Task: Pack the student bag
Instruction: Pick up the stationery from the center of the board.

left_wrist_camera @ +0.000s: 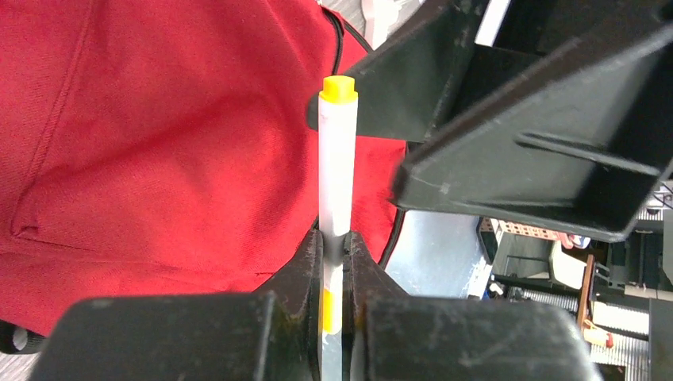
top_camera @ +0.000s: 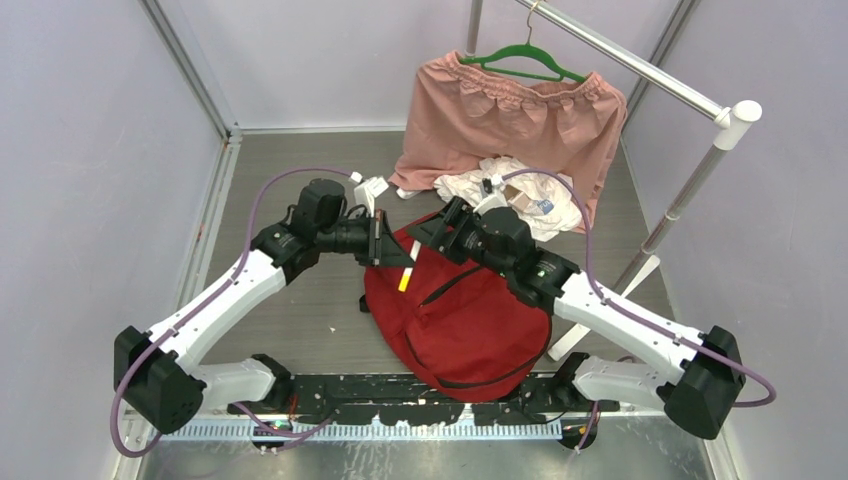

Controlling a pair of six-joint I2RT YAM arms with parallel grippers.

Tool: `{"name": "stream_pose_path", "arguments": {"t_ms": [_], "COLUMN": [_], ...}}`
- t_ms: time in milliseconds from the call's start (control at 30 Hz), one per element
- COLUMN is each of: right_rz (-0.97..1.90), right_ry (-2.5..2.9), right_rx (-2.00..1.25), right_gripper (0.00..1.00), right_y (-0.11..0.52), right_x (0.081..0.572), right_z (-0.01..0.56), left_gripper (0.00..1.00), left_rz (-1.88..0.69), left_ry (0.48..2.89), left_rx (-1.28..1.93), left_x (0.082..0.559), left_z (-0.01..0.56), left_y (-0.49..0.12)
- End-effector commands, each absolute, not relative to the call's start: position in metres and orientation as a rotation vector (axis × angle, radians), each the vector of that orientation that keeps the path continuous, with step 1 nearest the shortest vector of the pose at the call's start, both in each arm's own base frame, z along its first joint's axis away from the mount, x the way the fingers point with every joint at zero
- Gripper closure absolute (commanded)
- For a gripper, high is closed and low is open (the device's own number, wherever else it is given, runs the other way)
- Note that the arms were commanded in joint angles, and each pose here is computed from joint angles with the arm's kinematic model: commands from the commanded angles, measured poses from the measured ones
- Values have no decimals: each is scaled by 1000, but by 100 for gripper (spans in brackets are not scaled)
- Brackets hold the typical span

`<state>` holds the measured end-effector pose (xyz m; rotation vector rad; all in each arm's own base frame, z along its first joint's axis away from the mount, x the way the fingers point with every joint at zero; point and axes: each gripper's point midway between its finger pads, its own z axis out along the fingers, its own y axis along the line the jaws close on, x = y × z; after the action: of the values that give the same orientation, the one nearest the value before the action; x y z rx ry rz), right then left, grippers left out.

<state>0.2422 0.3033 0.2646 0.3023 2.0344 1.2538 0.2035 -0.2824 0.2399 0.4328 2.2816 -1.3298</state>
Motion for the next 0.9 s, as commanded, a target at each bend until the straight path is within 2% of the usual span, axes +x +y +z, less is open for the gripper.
{"name": "stream_pose_path", "arguments": {"t_ms": [0,67,200,267,300,367,400,433,467,533,600,700,800,867], "right_rz": [1294,1284,1290,1257,1234,1144,1106,1061,1013,926,886,935,1031,1051], "right_ry": [1928,1952,1954,1940,1931,1934,1928,1930,1939,1947,1963,1988,2031,2055], "right_rx": [341,339,352,372,378,414,432,450,467,502,525,593,628,652], "right_gripper": [37,49,86,98,99,99,99,99,99,99,99,99,99,99], "right_y": [314,320,319,308,301,278,266,252,237,209,189,178,186,187], "right_x": [261,264,264,263,261,258,256,253,248,238,224,205,193,189], "right_z": [288,282,279,281,283,279,277,271,264,251,237,219,202,193], "left_gripper": [100,100,100,100,93,59,40,28,24,24,30,34,22,19], "left_rz": [-1403,-1417,-1420,-1424,-1427,-1433,-1426,-1402,-1362,-1288,-1246,-1249,-1163,-1048], "left_ry": [2149,2138,2139,2139,2139,2139,2139,2144,2161,2190,2193,2192,2170,2195], "left_rx": [521,538,563,571,574,589,608,627,635,641,643,672,863,1002], "left_x": [200,197,194,192,192,191,191,191,192,196,201,203,187,175], "left_z": [273,276,277,276,276,275,274,272,269,265,262,257,249,237], "left_y": [-293,-294,-294,-294,-295,-295,-295,-293,-290,-284,-283,-289,-309,-323]}}
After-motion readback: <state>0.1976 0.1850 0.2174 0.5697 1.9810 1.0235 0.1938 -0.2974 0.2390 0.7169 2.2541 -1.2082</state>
